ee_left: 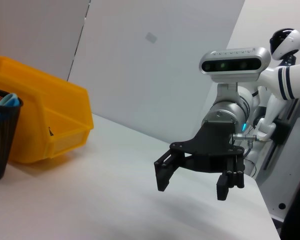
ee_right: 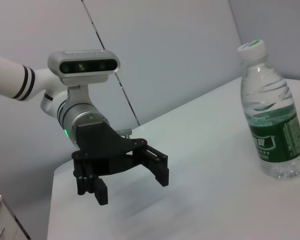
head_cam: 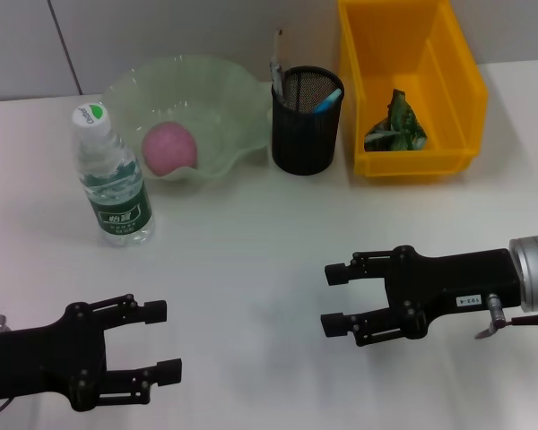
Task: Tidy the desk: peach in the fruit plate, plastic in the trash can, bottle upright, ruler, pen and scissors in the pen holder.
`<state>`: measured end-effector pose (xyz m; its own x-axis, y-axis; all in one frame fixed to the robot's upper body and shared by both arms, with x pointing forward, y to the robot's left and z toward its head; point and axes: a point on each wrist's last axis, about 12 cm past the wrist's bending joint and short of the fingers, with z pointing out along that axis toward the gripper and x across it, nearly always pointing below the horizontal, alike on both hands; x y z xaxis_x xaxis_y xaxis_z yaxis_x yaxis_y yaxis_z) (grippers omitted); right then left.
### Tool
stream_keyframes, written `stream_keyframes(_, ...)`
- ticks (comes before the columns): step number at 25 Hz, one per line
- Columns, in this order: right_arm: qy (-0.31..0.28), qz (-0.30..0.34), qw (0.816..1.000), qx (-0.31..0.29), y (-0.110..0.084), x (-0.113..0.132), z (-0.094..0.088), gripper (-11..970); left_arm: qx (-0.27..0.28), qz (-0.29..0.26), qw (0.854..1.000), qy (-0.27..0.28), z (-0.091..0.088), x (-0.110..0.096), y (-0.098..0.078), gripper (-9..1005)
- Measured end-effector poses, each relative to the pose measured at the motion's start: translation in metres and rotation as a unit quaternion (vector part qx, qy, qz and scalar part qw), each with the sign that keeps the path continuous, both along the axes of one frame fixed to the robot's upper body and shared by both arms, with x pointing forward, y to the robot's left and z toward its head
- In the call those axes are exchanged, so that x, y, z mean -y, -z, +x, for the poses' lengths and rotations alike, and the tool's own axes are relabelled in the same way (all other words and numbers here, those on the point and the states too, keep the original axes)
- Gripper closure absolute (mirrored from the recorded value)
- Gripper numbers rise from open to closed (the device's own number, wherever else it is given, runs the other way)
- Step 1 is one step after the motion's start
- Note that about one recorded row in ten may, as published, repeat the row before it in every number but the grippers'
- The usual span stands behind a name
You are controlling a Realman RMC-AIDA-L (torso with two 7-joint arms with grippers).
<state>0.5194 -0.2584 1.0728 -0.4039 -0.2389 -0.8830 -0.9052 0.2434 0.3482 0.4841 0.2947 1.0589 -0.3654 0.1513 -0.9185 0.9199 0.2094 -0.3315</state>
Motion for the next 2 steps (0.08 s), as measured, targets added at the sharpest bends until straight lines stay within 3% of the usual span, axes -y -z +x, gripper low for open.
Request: stream_keyframes(2, 0.000, 0.000, 1.000, -0.002, -0.0002, -0.0004, 0.0003, 160, -0.001, 0.000, 1.000, 0.002, 0.0009, 0.0007, -0.0006, 156)
